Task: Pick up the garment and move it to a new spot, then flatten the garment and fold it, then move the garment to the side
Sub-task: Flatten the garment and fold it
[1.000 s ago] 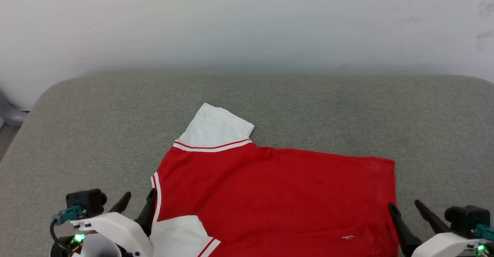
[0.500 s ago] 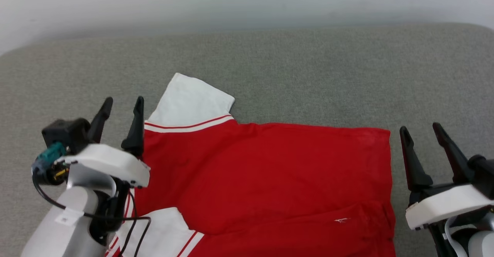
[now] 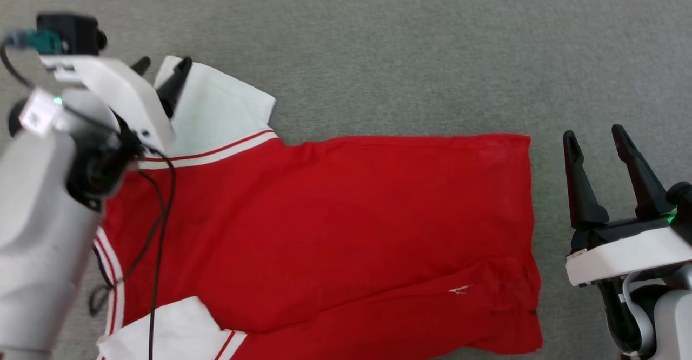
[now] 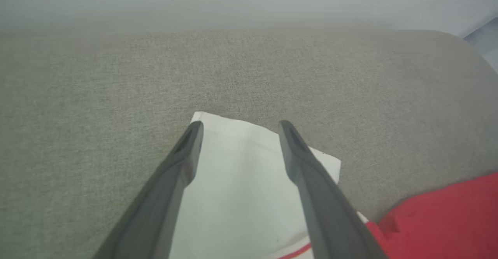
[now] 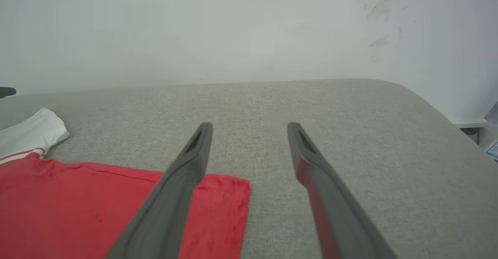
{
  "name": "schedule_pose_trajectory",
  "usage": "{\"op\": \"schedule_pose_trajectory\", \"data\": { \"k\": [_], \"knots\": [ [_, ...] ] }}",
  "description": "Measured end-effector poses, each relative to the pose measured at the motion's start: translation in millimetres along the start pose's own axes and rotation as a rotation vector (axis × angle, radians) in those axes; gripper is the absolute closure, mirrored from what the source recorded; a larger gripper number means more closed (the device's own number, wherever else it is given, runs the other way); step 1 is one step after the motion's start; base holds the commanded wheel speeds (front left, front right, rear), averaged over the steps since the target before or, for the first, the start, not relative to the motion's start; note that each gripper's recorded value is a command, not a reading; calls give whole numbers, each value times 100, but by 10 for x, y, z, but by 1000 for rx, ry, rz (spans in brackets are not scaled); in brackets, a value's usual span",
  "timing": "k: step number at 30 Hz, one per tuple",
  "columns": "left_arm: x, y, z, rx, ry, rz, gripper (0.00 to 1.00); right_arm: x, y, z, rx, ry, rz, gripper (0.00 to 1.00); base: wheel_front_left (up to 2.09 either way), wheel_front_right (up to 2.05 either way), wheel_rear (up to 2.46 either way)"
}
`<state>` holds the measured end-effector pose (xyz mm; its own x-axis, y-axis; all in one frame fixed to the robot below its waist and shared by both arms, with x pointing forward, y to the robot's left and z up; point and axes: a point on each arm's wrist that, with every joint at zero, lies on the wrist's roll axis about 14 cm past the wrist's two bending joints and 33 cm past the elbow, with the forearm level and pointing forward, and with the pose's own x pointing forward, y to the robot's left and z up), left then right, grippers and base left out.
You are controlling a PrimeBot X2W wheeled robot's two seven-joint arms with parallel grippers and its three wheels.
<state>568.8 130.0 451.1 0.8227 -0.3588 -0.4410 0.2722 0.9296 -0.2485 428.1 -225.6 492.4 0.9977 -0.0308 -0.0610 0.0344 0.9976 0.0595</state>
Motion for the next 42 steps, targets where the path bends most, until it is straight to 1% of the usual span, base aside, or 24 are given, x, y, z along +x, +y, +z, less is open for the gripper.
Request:
{"op": "schedule_pose_trajectory", "data": {
  "k": [5, 8, 13, 17, 20, 22, 25, 27, 33, 34, 36, 42],
  "knots": [
    [245, 124, -36, 8, 193, 27, 0, -7, -63, -139, 19, 31, -26, 0, 0, 0, 0],
    [352, 204, -137, 2, 302, 55, 0, -16, -119, -212, 30, 47, -46, 0, 0, 0, 0],
    [456, 322, -480, -22, 496, 104, 0, -61, -216, -359, 47, 83, -83, 0, 0, 0, 0],
    [475, 354, -673, -80, 634, 126, 0, -81, -279, -446, 56, 102, -106, 0, 0, 0, 0],
    [478, 309, -763, -125, 691, 116, 0, -87, -307, -497, 68, 115, -116, 0, 0, 0, 0],
    [492, 291, -786, -147, 697, 112, 100, -81, -307, -513, 77, 119, -118, 0, 0, 0, 0],
    [492, 276, -828, -171, 687, 107, 100, -89, -298, -563, 91, 139, -117, 0, 0, 0, 0],
    [490, 236, -828, -167, 670, 94, 100, -89, -287, -583, 101, 155, -110, 0, 0, 0, 0],
    [454, 217, -681, -100, 534, 85, 100, -34, -231, -688, 145, 241, -59, 0, 0, 0, 0],
    [411, 174, -550, -94, 456, 68, 100, -26, -206, -847, 115, 380, 0, 0, 0, 0, 0],
    [368, 139, -473, -81, 415, 59, 100, -11, -189, -919, 98, 468, 41, 0, 0, 0, 0],
    [212, 154, -152, -50, 277, 50, 100, 215, -43, -910, 26, 611, 163, 0, 0, 0, 0]
  ]
}}
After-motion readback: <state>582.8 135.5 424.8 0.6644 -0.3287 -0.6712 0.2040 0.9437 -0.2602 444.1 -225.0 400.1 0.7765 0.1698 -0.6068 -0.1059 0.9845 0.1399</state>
